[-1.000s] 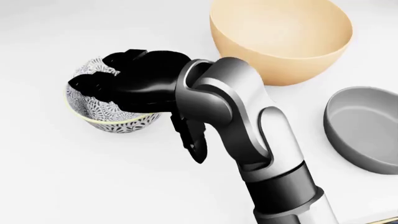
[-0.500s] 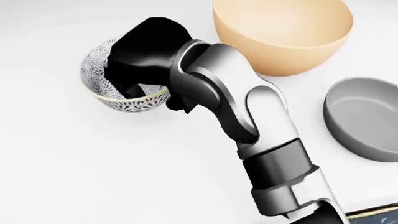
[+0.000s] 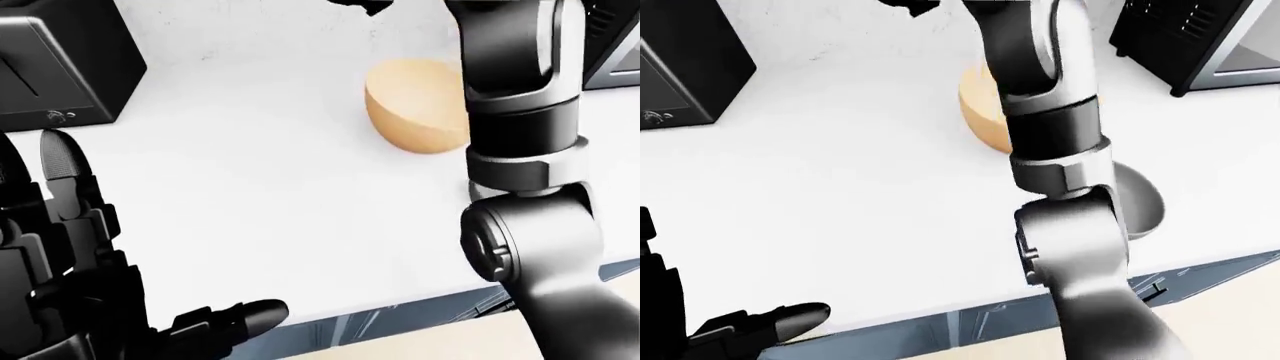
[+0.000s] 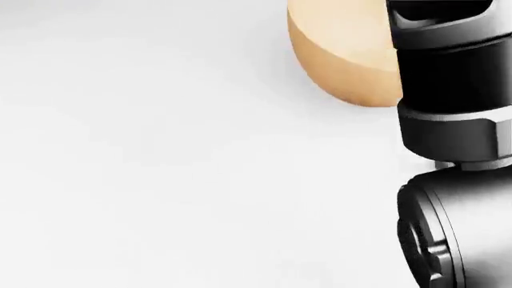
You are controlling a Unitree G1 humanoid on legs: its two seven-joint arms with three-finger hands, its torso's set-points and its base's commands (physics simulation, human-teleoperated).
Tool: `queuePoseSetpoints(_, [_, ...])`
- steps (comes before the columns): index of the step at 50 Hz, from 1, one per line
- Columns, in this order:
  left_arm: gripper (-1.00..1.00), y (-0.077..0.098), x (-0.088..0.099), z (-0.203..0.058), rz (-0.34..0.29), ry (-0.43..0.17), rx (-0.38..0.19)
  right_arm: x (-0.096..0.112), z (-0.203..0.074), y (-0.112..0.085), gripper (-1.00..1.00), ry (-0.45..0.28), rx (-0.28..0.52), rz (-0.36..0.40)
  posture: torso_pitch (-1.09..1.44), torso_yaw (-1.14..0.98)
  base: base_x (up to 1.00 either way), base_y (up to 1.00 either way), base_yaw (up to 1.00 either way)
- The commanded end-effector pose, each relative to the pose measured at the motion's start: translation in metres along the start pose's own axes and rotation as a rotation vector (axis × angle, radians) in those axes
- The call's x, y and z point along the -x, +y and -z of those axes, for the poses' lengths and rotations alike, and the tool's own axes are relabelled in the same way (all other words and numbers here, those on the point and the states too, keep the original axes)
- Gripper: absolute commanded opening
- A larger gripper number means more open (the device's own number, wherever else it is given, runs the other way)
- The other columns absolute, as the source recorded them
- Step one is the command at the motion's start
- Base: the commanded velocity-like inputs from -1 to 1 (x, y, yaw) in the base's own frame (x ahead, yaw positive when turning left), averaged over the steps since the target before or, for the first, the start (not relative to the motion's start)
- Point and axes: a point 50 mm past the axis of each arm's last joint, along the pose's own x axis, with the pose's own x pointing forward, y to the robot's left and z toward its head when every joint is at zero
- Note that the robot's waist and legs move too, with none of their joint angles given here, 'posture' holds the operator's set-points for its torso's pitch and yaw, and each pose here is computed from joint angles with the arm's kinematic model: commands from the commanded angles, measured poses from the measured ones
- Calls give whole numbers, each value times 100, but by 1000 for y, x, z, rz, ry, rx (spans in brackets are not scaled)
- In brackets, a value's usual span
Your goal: Stack the bowls from largest to smallest.
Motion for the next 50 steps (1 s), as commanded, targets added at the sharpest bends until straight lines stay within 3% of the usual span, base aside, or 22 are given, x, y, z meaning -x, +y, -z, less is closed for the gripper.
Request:
queuePoseSetpoints(1, [100,2,-2,-10,-14,-61,0,7,6,-29,-100,0,44,100,0,0,0,0,0])
queuePoseSetpoints(7, [100,1,-2,-10,-13,-62,-1,26,42,-41,-100,101,112,93,0,0,0,0,0])
queuePoseSetpoints(13, [100,1,-3,-10,-13,-61,-2,41,59,-40,-100,148,142,65,0,0,0,0,0])
queuePoseSetpoints(25, [100,0,-3,-10,-11,-60,-2,70,80,2,-100,211,131,-23,0,0,0,0,0])
queuePoseSetpoints(37, [100,0,-3,-10,-8,-59,-2,85,92,16,-100,253,141,-59,0,0,0,0,0])
queuePoseSetpoints(42, [100,0,-3,-10,-6,-59,-3,94,94,31,-100,258,150,-106,0,0,0,0,0])
queuePoseSetpoints(50, [100,0,-3,-10,-7,-60,-3,97,97,35,-100,260,164,-145,0,0,0,0,0])
